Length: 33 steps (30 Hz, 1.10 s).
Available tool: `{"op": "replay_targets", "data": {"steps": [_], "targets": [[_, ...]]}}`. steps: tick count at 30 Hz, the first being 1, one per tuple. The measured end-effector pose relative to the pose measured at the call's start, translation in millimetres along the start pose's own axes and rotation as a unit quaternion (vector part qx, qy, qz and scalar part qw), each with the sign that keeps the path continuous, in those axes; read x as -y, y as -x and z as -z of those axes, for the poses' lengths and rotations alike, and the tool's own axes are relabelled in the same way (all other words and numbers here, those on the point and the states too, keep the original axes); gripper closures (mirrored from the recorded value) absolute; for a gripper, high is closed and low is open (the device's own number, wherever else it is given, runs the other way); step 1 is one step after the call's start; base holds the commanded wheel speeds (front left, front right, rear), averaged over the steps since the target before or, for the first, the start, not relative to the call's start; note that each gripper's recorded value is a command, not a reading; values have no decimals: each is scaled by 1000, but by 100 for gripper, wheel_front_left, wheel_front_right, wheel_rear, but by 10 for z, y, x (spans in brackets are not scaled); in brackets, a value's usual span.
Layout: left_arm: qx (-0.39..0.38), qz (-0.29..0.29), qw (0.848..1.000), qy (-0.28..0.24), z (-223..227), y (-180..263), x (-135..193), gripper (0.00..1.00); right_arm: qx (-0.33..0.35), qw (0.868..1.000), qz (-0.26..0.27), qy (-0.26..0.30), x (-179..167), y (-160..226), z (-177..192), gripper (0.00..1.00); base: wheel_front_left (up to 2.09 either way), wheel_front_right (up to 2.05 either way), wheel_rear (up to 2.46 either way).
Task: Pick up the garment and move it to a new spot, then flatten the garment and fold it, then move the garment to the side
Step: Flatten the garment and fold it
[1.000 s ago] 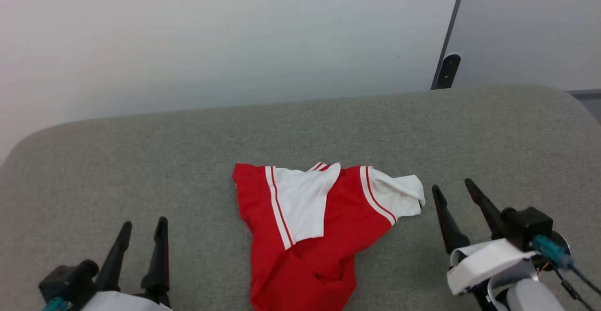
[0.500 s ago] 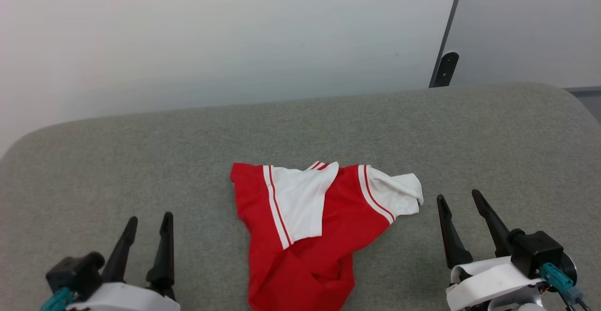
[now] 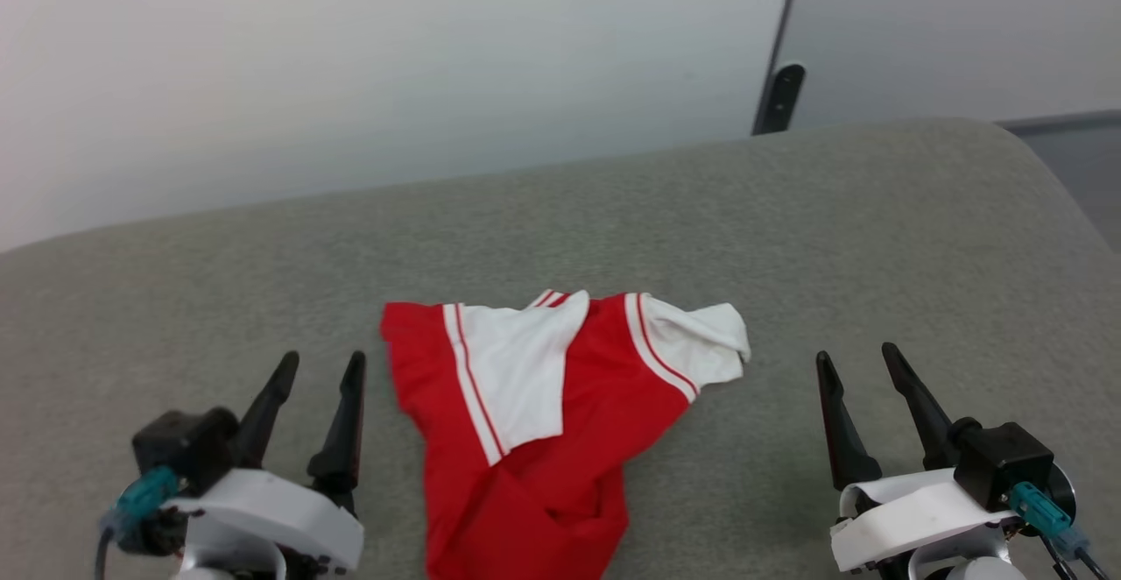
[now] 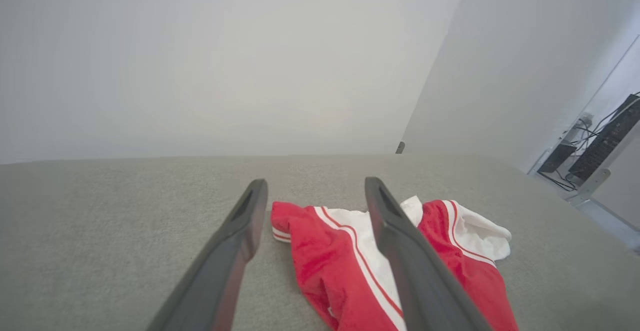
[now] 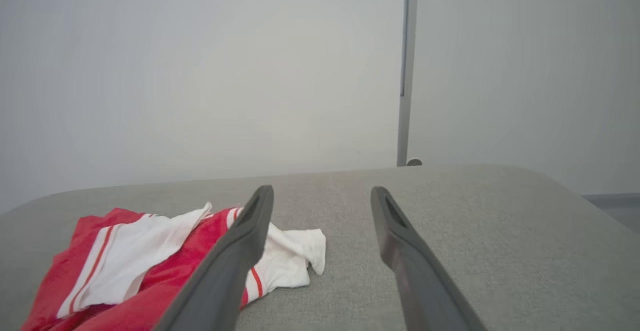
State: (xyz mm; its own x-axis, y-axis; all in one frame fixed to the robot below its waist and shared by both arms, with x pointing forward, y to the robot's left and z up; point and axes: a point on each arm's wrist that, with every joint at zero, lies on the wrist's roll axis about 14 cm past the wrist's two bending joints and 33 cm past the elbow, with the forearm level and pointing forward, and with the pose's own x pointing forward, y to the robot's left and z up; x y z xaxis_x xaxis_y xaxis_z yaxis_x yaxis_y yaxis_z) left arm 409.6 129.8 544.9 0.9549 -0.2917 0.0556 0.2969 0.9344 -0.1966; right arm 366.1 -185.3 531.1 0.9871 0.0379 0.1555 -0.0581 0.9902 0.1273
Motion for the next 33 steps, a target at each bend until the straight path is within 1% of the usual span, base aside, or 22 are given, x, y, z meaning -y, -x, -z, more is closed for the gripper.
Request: {"op": "replay_targets", "data": {"steps": [7, 9, 11, 13, 19, 22, 26, 30, 33], "targets": [[-44, 58, 997, -2, 135, -266, 282, 0, -4, 1000, 30, 3, 190, 80, 5, 0, 0, 0, 0], [-71, 81, 994, -9, 183, -355, 375, 0, -7, 999, 37, 0, 229, 111, 24, 0, 0, 0, 0], [-106, 95, 990, 2, 245, -447, 443, 0, -9, 999, 45, -4, 275, 125, 34, 0, 0, 0, 0], [-149, 112, 982, 9, 327, -524, 524, 0, -16, 999, 51, -4, 310, 142, 70, 0, 0, 0, 0], [-272, 138, 952, 1, 545, -711, 565, 0, -21, 998, 61, -13, 374, 127, 100, 0, 0, 0, 0], [-338, 139, 931, 6, 712, -749, 568, 0, -22, 997, 66, -14, 407, 113, 104, 0, 0, 0, 0], [-407, 136, 903, -10, 902, -792, 505, 0, -28, 996, 79, -21, 480, 127, 137, 0, 0, 0, 0], [-462, 133, 876, -23, 1108, -801, 452, 0, -32, 995, 95, -25, 575, 150, 163, 0, 0, 0, 0], [-487, 138, 862, -35, 1214, -833, 453, 0, -38, 993, 106, -26, 639, 179, 192, 0, 0, 0, 0]]}}
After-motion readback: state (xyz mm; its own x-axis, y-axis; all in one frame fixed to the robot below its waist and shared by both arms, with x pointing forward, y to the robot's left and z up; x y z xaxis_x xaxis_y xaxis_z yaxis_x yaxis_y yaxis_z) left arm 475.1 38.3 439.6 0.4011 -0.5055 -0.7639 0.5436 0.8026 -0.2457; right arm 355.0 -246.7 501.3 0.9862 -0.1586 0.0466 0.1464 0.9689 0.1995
